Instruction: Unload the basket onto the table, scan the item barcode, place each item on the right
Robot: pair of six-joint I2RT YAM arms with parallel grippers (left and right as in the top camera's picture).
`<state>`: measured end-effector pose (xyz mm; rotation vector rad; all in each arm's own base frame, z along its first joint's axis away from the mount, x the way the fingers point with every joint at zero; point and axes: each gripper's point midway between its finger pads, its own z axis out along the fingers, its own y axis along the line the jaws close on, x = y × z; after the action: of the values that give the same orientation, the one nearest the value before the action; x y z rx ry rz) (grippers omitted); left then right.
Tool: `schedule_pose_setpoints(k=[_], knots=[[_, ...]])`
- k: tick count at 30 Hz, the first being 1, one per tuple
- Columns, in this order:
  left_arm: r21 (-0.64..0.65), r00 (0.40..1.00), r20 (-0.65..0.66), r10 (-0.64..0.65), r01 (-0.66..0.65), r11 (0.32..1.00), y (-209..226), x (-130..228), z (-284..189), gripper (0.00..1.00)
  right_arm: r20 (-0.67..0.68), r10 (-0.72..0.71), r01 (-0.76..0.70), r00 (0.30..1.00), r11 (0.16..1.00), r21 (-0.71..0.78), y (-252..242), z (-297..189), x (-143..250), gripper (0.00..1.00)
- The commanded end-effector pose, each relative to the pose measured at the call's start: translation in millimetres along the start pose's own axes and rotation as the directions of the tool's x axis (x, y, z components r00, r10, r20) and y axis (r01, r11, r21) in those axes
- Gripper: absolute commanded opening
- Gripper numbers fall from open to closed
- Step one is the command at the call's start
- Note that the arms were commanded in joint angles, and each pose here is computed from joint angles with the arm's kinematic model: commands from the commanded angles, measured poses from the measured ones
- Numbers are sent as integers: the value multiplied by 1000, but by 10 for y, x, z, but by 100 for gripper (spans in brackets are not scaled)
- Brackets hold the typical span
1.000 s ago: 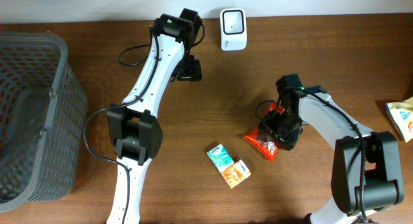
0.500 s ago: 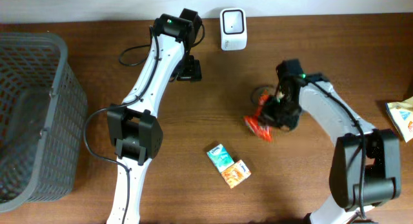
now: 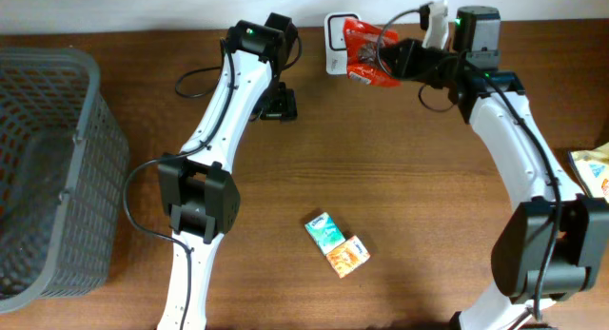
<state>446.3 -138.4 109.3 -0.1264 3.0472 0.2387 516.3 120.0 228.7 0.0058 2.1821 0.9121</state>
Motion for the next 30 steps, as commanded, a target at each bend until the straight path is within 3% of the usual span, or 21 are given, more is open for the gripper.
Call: schedule_pose_setpoints(k=[1,3,6,7,8,9,10,12,14,16,19,21,25,27,30], knots=[[9,999,29,-22,21,1000,27,-44,-100,99,160,-9,5,987,1000,30,-14,251,-330,4],[10,999,29,-22,21,1000,26,-46,-100,99,241,18,-20,970,1000,5,-65,510,-428,4],[10,999,30,-22,22,1000,25,-48,-100,99,225,2,-11,974,999,40,-142,500,-389,4],[12,999,33,-23,22,1000,21,-56,-100,99,229,13,-35,973,995,92,-248,421,-412,11],[13,999,35,-23,23,1000,18,-62,-100,99,200,-6,-25,980,988,152,-369,383,-368,19],[13,999,36,-23,23,1000,18,-64,-100,99,115,-47,9,992,952,307,-654,315,-201,45],[13,999,37,-23,23,1000,17,-64,-100,99,34,-67,46,997,900,434,-904,233,-14,62],[20,998,48,-26,25,999,2,-94,-102,99,-152,-76,142,985,859,491,-1079,157,366,79],[26,998,50,-27,26,999,-8,-101,-102,99,-256,-17,148,967,851,504,-1036,14,536,82],[25,998,50,-27,25,999,-7,-99,-102,99,-318,-35,175,947,888,425,-700,-120,427,82],[37,999,40,-26,24,999,-28,-80,-102,99,-209,-163,240,964,869,433,-614,-52,-39,84],[44,999,36,-25,24,999,-39,-74,-102,99,-183,-202,262,962,870,417,-661,239,-65,84],[38,999,28,-23,22,999,-27,-52,-101,99,-333,-292,418,896,808,416,-955,804,391,85],[38,999,27,-23,22,999,-27,-51,-101,99,-406,-290,470,867,747,471,-1178,937,606,85],[38,999,28,-23,22,999,-27,-52,-101,99,-485,-237,480,842,740,472,-1387,956,885,84]])
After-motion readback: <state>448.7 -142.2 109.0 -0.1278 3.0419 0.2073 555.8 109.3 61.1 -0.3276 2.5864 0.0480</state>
